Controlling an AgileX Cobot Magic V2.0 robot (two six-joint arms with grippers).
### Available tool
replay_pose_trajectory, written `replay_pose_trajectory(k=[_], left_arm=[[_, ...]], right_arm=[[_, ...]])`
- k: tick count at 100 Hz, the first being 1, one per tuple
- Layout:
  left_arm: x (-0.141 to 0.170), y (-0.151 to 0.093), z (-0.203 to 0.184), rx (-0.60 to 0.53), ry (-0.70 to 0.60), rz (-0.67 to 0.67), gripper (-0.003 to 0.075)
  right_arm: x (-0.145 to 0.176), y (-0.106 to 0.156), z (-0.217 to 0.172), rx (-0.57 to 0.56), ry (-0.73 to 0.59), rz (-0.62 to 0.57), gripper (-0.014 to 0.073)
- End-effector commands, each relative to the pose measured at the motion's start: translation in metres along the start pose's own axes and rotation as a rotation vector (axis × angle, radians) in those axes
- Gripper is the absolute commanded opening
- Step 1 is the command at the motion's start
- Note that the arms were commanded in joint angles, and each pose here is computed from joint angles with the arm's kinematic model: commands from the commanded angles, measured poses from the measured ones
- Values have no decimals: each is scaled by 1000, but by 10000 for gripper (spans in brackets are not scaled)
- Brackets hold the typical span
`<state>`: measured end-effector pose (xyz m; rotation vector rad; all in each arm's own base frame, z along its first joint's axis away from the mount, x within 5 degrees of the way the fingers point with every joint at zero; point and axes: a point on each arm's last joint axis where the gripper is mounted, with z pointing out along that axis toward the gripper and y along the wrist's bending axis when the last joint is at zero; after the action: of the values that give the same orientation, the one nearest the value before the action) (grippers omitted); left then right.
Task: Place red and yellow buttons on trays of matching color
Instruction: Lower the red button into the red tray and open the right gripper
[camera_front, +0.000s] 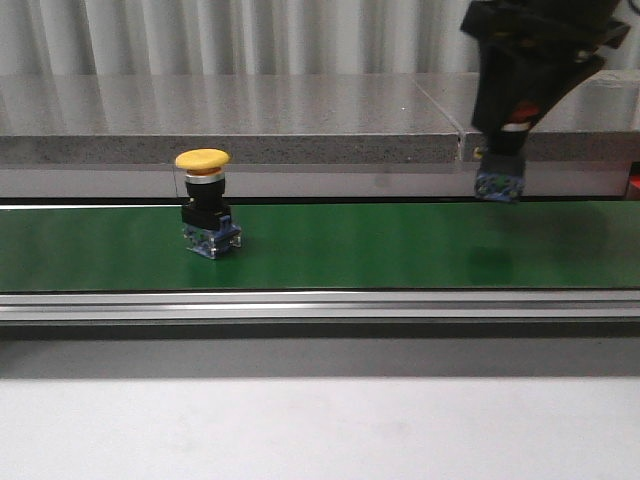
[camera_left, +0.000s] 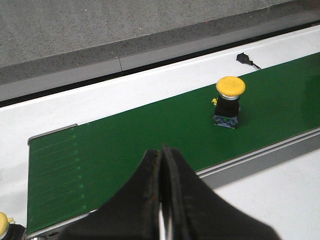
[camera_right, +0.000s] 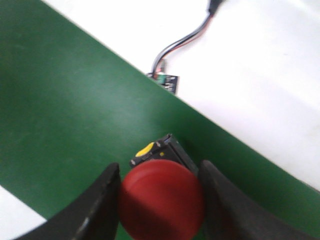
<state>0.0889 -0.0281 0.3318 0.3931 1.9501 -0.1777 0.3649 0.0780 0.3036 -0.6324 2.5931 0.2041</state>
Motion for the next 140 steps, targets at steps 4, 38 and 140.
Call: replay_pose_trajectory(k=[4,38,140], left_arm=[[-13,0,-4,-5,-83,-19,-20],[-13,0,-4,-5,-83,-19,-20],[-13,0,-4,-5,-83,-19,-20]], right_arm=[[-1,-30,-49,89,-162,93,133],[43,-123,-81,260,-211,415,133],[100,-231,-9,335,-203,863,132]])
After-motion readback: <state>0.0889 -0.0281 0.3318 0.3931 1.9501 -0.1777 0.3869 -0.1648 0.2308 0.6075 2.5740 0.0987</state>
